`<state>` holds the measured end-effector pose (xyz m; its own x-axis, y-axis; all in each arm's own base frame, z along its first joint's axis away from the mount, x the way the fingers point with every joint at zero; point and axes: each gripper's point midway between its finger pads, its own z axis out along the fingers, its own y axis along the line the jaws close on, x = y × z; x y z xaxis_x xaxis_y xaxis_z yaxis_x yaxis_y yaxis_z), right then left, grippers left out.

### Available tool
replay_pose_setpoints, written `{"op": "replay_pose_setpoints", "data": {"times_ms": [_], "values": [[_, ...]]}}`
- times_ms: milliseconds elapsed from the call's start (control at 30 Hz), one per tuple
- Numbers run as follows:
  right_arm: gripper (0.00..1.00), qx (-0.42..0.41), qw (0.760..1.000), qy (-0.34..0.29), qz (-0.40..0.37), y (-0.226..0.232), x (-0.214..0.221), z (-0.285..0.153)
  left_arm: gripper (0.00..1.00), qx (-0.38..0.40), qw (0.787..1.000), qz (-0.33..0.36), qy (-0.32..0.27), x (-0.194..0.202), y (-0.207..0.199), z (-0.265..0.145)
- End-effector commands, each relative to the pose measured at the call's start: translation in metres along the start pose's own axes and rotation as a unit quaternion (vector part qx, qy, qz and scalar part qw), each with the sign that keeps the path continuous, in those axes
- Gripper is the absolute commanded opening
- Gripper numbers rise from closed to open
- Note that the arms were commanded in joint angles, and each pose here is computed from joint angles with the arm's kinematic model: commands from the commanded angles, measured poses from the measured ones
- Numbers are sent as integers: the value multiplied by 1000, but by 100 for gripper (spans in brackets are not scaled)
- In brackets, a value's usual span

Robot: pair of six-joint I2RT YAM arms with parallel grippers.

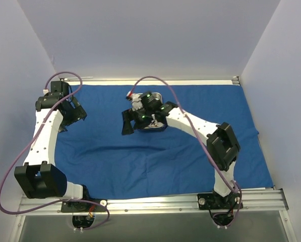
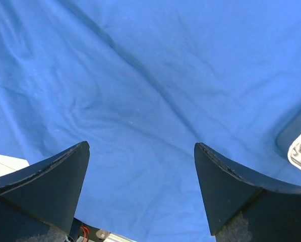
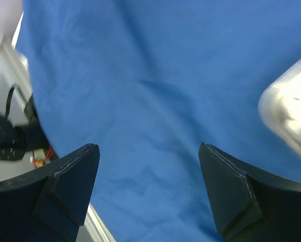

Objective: Open and lay out the surgical kit
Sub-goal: Smooth out the surgical kit at the center of the board.

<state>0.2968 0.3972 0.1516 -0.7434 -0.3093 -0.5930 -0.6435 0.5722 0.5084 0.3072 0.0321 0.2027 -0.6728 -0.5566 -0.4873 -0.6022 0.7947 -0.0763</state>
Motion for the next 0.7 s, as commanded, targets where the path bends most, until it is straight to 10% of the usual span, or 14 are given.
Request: {"op": "replay_pose_setpoints", "data": {"times_ms": [0, 233, 367, 667], "values": [[84, -68, 995, 28, -72, 67, 19, 30, 94, 50, 998, 11, -26, -11, -13, -21], [85, -112, 988, 11, -110, 119, 38, 98, 94, 65, 995, 8, -77, -24, -5, -56], [61, -136, 983, 21, -121, 141, 56, 139, 100, 109, 988, 21, -110, -22, -7, -78], [11, -177, 980, -8, -96, 137, 73, 210, 20, 193, 978, 33, -77, 1, -27, -67]]}}
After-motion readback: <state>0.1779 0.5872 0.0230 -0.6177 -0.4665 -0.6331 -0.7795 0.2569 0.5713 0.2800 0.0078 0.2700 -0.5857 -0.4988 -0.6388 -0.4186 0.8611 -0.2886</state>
